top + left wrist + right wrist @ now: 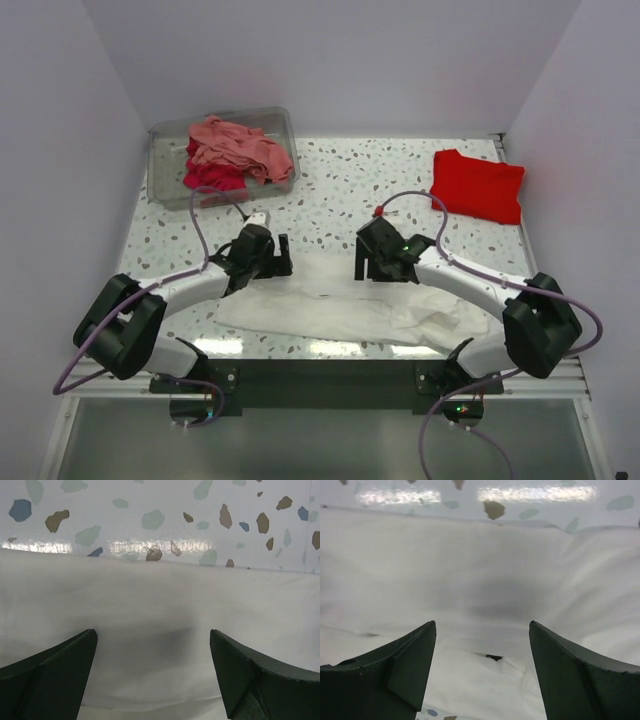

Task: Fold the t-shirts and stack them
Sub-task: Fold the tshirt

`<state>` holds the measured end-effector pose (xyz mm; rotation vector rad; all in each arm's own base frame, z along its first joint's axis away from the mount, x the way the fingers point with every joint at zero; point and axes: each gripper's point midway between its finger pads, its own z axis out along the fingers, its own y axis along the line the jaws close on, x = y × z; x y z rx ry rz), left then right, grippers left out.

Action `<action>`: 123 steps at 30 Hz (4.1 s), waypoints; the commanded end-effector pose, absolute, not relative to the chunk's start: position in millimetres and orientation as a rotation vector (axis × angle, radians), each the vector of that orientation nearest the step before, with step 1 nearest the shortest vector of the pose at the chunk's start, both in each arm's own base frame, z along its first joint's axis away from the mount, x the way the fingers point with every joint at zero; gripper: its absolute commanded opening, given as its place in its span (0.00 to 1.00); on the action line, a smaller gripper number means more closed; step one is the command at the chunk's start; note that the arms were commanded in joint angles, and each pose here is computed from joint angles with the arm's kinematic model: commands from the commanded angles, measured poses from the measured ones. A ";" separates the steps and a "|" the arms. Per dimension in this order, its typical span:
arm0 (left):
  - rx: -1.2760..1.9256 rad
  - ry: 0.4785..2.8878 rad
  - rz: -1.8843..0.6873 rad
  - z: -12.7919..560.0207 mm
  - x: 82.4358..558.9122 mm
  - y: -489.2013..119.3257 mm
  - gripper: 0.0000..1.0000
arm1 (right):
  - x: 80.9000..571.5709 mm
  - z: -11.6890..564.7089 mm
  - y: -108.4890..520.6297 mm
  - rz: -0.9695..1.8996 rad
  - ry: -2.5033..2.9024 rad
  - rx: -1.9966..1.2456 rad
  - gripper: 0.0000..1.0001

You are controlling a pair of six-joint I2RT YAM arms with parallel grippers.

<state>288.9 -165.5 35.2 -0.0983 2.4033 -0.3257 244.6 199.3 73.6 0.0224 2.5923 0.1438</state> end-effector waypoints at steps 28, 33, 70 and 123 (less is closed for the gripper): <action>-0.466 2.365 -0.076 23.9 289.9 -66.1 1.00 | 252.4 -3.2 259.5 0.256 2.768 -0.056 0.77; -0.480 2.305 0.003 44.7 303.2 -50.5 1.00 | 261.3 28.7 263.9 0.281 2.707 -0.081 0.82; -0.166 2.376 -0.244 29.0 310.7 -184.5 1.00 | 403.8 74.2 54.1 0.170 2.497 0.412 0.53; -0.167 2.353 -0.164 40.2 329.4 -166.7 1.00 | 353.2 115.2 42.0 0.255 2.467 0.431 0.60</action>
